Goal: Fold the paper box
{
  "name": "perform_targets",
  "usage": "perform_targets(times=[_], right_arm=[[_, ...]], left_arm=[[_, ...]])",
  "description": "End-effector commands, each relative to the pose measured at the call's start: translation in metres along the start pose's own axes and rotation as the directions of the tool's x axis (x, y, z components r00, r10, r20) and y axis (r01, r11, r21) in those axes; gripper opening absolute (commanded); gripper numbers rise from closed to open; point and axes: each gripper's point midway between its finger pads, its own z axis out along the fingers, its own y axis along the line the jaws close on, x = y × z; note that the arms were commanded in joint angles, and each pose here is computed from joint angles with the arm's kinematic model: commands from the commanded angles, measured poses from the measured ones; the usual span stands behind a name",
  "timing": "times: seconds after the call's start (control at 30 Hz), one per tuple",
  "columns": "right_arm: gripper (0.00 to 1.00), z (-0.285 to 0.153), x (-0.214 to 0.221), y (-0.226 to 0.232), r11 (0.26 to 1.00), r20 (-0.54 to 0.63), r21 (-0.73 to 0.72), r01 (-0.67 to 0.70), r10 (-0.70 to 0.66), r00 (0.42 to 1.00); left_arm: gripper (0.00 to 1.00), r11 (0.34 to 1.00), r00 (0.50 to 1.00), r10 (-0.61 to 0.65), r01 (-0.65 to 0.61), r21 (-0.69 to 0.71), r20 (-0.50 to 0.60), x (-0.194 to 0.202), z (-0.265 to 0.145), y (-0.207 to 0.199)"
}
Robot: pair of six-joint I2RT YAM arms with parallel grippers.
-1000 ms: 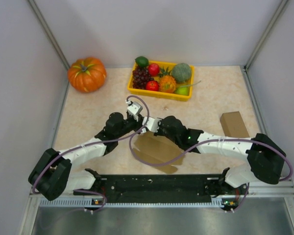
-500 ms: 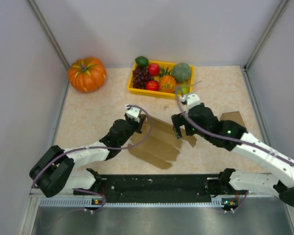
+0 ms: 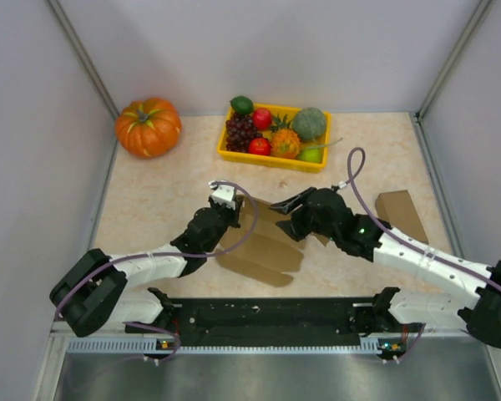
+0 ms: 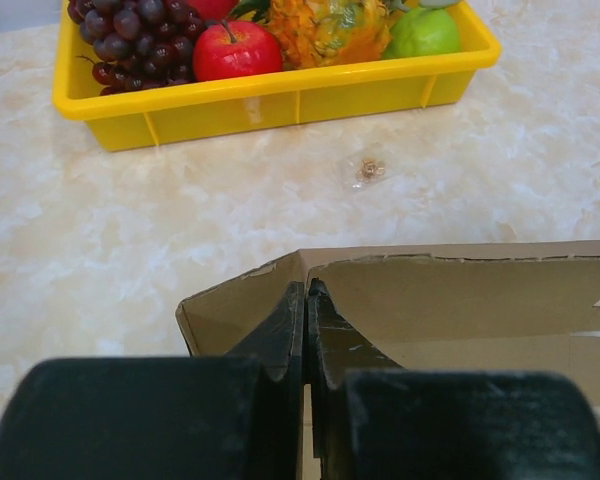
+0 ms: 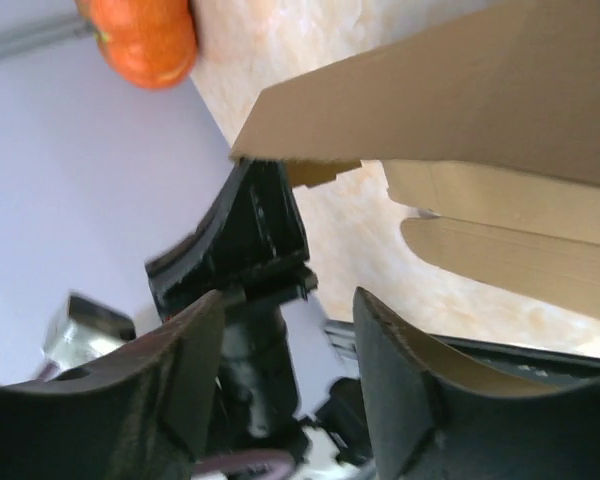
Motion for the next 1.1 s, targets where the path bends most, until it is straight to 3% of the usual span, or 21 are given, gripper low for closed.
perform_targets(times=[0.0,0.43,0.47,0.63,0.7,0.73,0.77,0.83,0.87,0.9,0.93,1.0,1.07], right_arm=[[0.49,0.017,-0.020,0.041,0.919,0.030,-0.174,-0.353,0.363,0.931],[0.44,0.063,-0.043,0.021,0.888,0.149,-0.113,-0.445,0.458,0.876],[0.41,0.065,-0.044,0.020,0.888,0.156,-0.112,-0.446,0.459,0.874],[0.05,0.076,-0.042,0.015,0.882,0.138,-0.112,-0.458,0.470,0.872],[0.00,0.078,-0.041,0.002,0.891,0.146,-0.093,-0.444,0.454,0.879],[0.00,0.077,-0.045,0.007,0.893,0.141,-0.120,-0.434,0.448,0.883],[0.00,0.075,-0.046,0.009,0.913,0.139,-0.139,-0.383,0.401,0.906],[0.00,0.074,-0.051,-0.005,0.927,0.156,-0.157,-0.339,0.363,0.919],[0.00,0.067,-0.053,0.014,0.925,0.136,-0.259,-0.279,0.320,0.938],[0.00,0.067,-0.055,-0.003,0.934,0.150,-0.252,-0.252,0.295,0.944],[0.00,0.066,-0.057,-0.006,0.936,0.158,-0.260,-0.239,0.285,0.945],[0.00,0.064,-0.057,-0.014,0.940,0.154,-0.278,-0.198,0.247,0.957],[0.00,0.066,-0.061,-0.022,0.945,0.163,-0.270,-0.183,0.232,0.959]], left_arm=[[0.00,0.999,0.996,-0.042,0.044,-0.027,0.080,-0.022,-0.004,0.002],[0.00,0.997,0.991,-0.059,0.064,-0.044,0.117,-0.027,-0.013,0.003],[0.00,0.997,0.991,-0.061,0.066,-0.043,0.119,-0.027,-0.013,0.003],[0.02,0.997,0.990,-0.070,0.072,-0.021,0.119,-0.028,-0.013,-0.002],[0.11,0.995,0.988,-0.097,0.098,0.000,0.118,-0.030,-0.014,-0.006],[0.22,0.992,0.984,-0.123,0.119,0.035,0.127,-0.036,-0.018,-0.012],[0.39,0.991,0.988,-0.127,0.123,0.047,0.084,-0.028,-0.023,-0.013],[0.47,0.974,0.978,-0.197,0.188,0.125,0.062,-0.043,-0.039,-0.026],[0.53,0.970,0.980,-0.200,0.198,0.139,0.003,-0.033,-0.048,-0.028],[0.59,0.961,0.971,-0.237,0.238,0.143,-0.022,-0.033,-0.056,-0.029],[0.61,0.950,0.961,-0.276,0.271,0.155,0.013,-0.050,-0.070,-0.026],[0.64,0.943,0.948,-0.318,0.320,0.089,-0.037,-0.038,-0.084,-0.013],[0.65,0.921,0.921,-0.390,0.390,0.000,0.020,-0.043,-0.098,0.010]])
